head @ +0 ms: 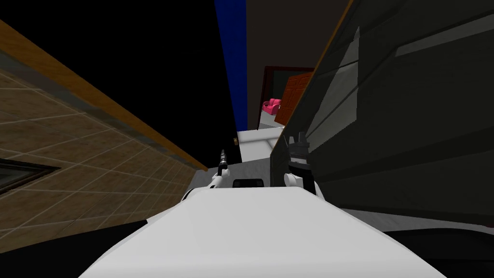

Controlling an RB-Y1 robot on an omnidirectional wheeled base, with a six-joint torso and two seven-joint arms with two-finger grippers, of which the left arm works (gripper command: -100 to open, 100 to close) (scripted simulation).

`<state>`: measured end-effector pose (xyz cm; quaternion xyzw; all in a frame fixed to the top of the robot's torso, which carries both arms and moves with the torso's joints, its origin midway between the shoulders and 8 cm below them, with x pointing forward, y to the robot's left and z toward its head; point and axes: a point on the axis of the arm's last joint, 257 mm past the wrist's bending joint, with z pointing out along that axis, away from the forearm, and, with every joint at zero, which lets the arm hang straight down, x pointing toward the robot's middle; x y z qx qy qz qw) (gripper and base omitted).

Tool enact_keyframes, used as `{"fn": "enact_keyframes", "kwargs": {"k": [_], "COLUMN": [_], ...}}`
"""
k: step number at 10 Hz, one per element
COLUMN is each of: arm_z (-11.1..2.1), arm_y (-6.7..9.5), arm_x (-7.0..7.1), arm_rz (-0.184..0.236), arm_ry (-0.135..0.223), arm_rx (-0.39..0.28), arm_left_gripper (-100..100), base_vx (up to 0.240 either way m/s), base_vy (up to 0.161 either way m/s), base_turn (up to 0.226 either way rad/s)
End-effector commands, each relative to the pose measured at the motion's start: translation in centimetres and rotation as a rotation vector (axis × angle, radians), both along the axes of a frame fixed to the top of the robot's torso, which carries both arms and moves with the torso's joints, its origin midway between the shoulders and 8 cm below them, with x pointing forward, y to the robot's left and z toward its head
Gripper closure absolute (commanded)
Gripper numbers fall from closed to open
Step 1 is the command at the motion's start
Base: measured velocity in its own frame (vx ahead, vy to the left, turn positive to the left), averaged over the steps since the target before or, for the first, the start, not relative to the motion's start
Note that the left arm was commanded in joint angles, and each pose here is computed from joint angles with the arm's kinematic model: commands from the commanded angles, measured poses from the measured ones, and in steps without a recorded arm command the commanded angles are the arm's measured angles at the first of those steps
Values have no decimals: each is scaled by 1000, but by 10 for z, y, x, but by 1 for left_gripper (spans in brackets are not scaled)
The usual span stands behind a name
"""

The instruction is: Pull the door open

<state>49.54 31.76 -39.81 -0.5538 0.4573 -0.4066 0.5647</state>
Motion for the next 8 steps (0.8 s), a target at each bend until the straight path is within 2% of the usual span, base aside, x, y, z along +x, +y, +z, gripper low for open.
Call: {"fn": "enact_keyframes", "kwargs": {"k": [1,8], "arm_z": [5,8], "arm_y": [-13,-46], "arm_x": [3,3], "arm_rz": [-19,-60], "arm_ry": [-25,-47], "arm_rx": [-19,-37], "arm_left_gripper": [-100,-100], "base_vx": [129,178], "base_vy": [-9,-17], "base_turn": [-38,2]}}
